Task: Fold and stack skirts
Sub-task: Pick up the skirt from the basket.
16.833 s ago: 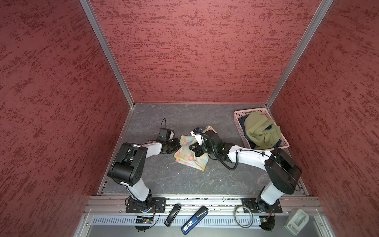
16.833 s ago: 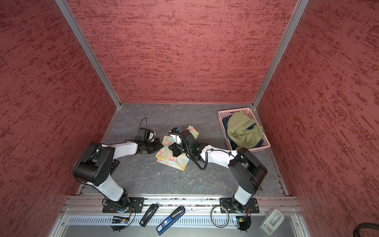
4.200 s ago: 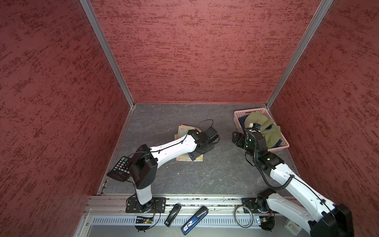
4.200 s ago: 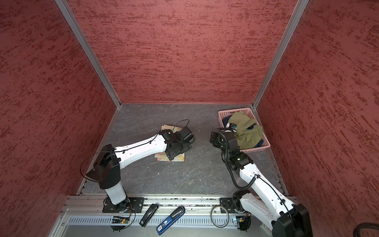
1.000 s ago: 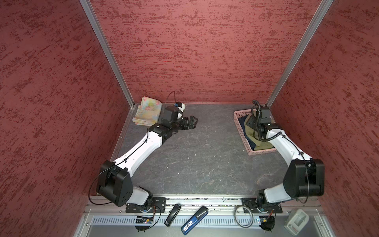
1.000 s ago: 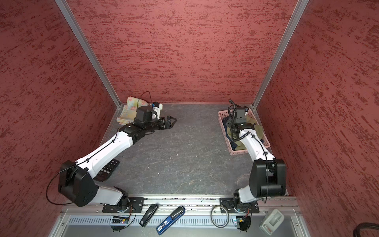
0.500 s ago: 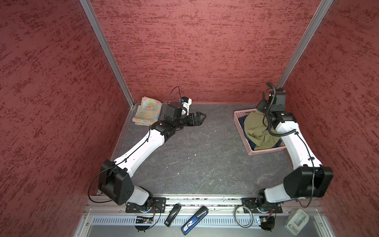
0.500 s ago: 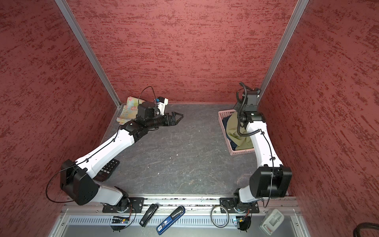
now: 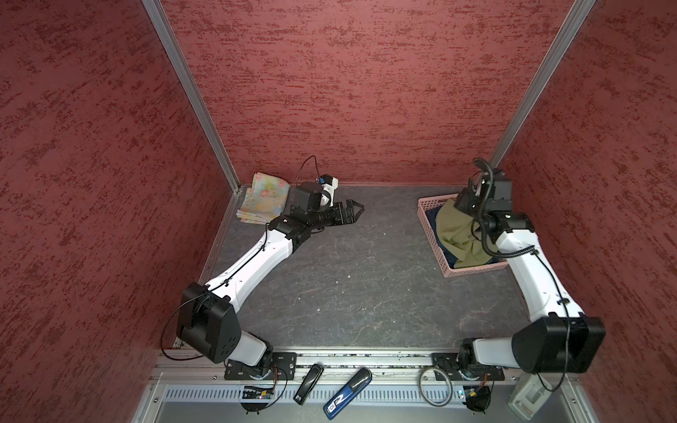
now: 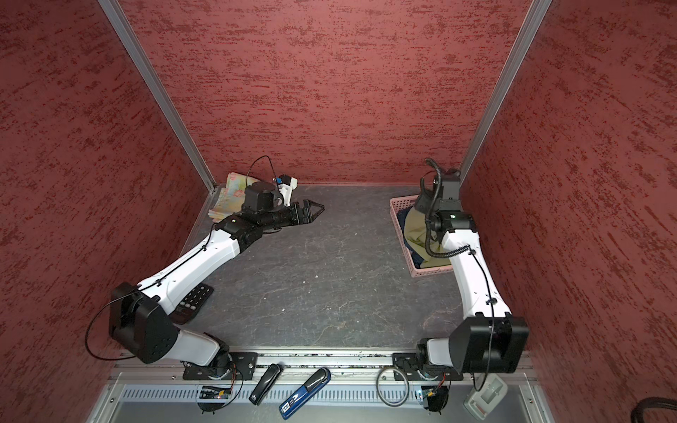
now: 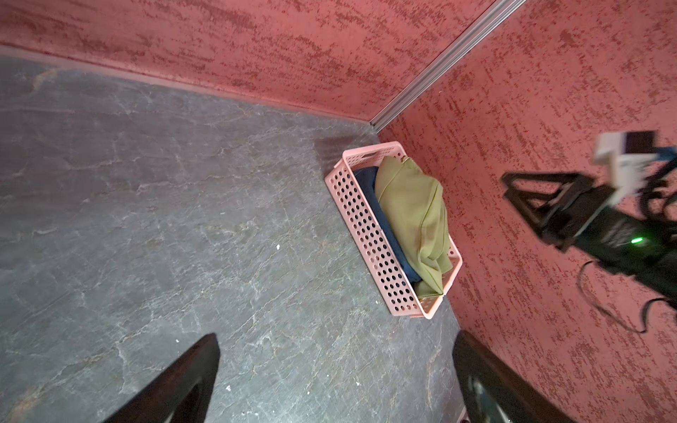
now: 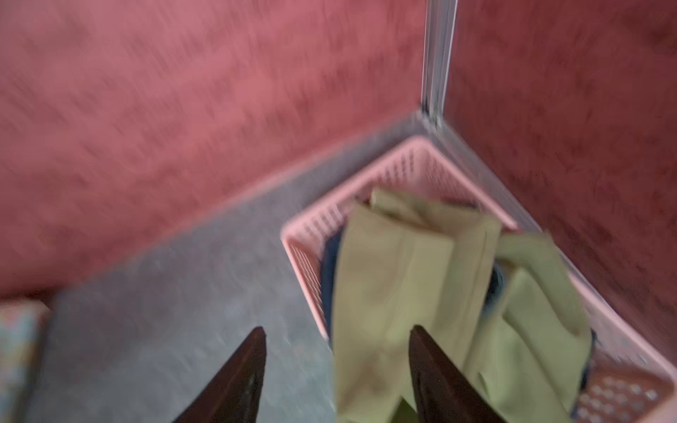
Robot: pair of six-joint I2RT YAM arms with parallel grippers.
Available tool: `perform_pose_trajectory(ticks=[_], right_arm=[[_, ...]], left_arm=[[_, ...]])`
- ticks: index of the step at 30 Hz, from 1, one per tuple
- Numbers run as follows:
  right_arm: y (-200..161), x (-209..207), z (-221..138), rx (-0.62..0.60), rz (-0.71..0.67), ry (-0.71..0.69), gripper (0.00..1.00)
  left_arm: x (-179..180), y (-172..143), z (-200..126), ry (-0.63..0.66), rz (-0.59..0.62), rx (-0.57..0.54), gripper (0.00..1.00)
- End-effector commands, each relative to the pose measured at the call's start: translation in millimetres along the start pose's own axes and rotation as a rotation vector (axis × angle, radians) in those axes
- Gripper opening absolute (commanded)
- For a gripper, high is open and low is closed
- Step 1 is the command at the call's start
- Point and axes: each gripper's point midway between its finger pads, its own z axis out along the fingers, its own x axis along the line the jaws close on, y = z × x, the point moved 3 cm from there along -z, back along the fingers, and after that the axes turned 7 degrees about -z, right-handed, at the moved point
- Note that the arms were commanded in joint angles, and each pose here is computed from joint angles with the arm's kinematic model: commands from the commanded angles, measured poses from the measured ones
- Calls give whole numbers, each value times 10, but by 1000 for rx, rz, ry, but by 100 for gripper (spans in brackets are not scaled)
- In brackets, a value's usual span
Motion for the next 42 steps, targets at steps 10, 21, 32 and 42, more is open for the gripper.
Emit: perform_pose_trajectory(ticks=[10,21,32,42], right_arm=[[-463,-6,683,146,-23,-18,0],[1062,84,-900,-377,-32,-14,0],[1555,1370,-2012,-674,-152,468,0],[777,2552,-1695,-437,-186,688,0]], left_arm=[[145,-291,181,15,-61,80,100],[156,-327,124,13,-58,71,100],[496,-67,-167,147,-123,-23,100],[1123,228,-1190,334,-266,-232,100]])
